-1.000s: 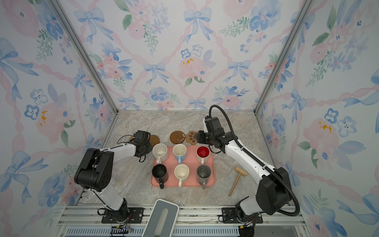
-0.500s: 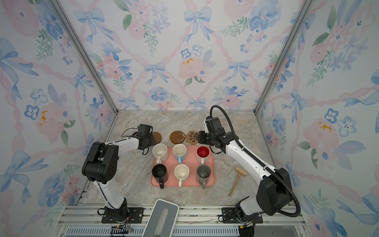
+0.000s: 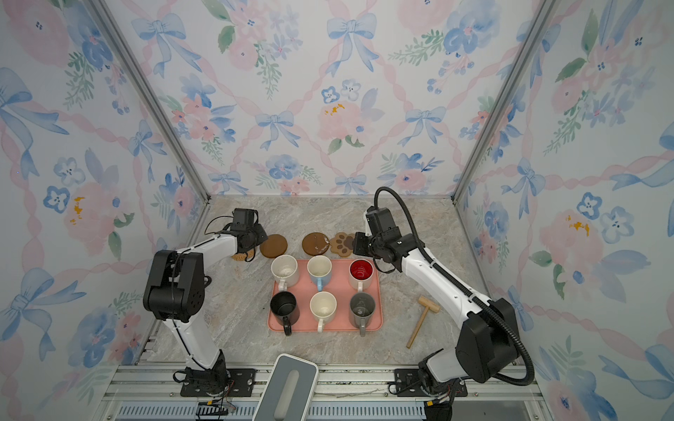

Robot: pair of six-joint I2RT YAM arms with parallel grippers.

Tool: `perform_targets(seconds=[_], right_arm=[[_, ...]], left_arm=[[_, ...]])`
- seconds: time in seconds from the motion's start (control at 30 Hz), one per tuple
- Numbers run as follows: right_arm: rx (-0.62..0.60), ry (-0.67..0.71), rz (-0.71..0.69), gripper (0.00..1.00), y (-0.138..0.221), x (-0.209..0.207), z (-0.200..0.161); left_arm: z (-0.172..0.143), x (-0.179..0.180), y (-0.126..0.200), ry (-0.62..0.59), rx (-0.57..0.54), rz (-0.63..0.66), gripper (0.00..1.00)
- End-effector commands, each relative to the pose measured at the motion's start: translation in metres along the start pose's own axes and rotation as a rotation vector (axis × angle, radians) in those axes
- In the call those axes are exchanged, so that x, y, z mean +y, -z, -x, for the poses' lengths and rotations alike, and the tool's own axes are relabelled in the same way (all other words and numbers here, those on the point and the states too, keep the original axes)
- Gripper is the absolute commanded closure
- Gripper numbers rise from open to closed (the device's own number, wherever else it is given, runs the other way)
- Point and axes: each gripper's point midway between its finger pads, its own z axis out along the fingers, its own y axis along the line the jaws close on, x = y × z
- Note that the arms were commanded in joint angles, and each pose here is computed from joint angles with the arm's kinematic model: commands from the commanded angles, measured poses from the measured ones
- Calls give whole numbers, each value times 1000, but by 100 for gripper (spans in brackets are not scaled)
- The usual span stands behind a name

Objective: Place cups on coasters
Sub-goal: Move the coaster to the top-center of the table.

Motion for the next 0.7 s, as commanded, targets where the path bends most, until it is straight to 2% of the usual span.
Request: perform_targets(seconds=[0.0, 0.17, 0.67], right_arm=[[-19, 9, -8, 76, 9, -2, 8], [-13, 3, -4, 76, 7, -3, 7], [-5, -6, 1, 76, 3, -5, 2]], left_arm=[[5, 14, 4, 3, 9, 20, 100], [-9, 30, -6, 14, 53, 44, 100], [-35, 33, -29, 13, 138, 37, 100]])
